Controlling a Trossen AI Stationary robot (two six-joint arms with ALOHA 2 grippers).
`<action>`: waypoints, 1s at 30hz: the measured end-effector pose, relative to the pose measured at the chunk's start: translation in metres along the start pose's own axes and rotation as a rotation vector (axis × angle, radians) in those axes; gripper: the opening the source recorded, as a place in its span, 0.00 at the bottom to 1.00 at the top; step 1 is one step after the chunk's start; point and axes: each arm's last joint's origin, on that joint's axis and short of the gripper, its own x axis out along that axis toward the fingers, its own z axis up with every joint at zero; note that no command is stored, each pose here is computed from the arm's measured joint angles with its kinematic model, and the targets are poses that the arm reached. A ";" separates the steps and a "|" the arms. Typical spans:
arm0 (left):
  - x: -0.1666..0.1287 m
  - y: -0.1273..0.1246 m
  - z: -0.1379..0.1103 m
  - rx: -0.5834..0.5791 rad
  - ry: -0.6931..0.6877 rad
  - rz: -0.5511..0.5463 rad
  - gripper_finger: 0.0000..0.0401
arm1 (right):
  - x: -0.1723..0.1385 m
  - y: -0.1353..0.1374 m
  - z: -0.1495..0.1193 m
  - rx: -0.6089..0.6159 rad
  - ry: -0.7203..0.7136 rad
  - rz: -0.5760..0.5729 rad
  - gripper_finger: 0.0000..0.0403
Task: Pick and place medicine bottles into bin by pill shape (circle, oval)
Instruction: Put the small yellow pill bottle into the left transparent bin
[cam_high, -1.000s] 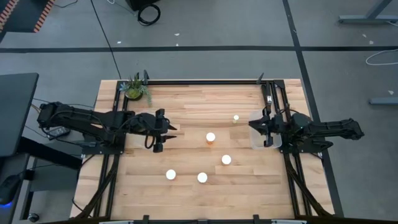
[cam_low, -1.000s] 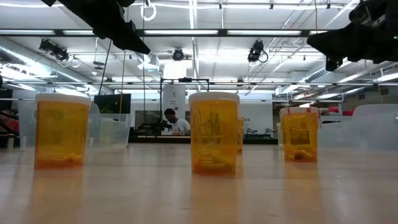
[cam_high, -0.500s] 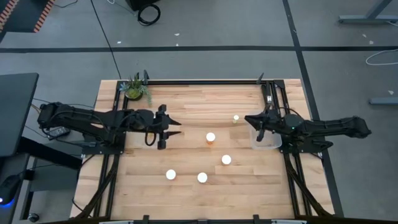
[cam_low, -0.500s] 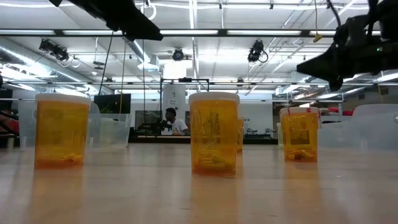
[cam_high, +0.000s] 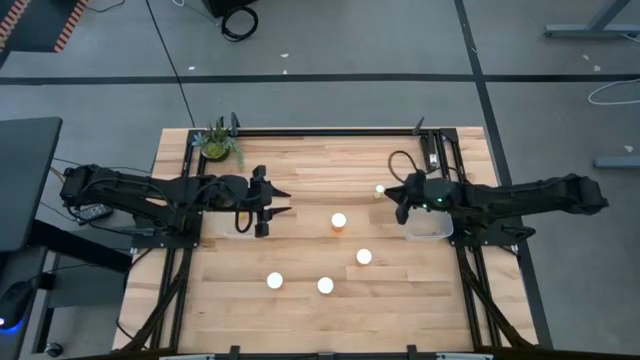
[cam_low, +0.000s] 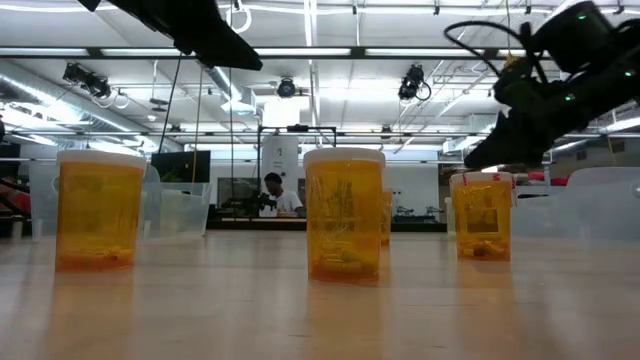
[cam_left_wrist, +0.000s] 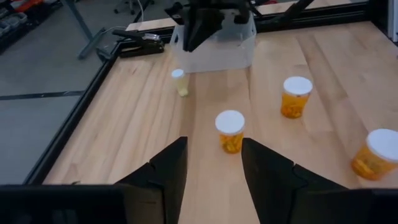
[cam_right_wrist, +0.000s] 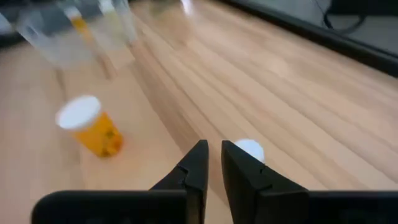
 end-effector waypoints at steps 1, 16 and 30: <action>0.000 0.000 0.000 0.001 0.003 0.000 0.41 | 0.003 0.001 0.002 -0.009 0.027 -0.015 0.15; -0.002 -0.001 -0.015 -0.005 0.150 -0.014 0.40 | 0.047 0.023 0.055 -0.157 0.388 -0.209 0.52; -0.003 -0.002 -0.023 -0.010 0.240 -0.018 0.38 | 0.059 0.020 0.065 -0.111 0.625 -0.250 0.60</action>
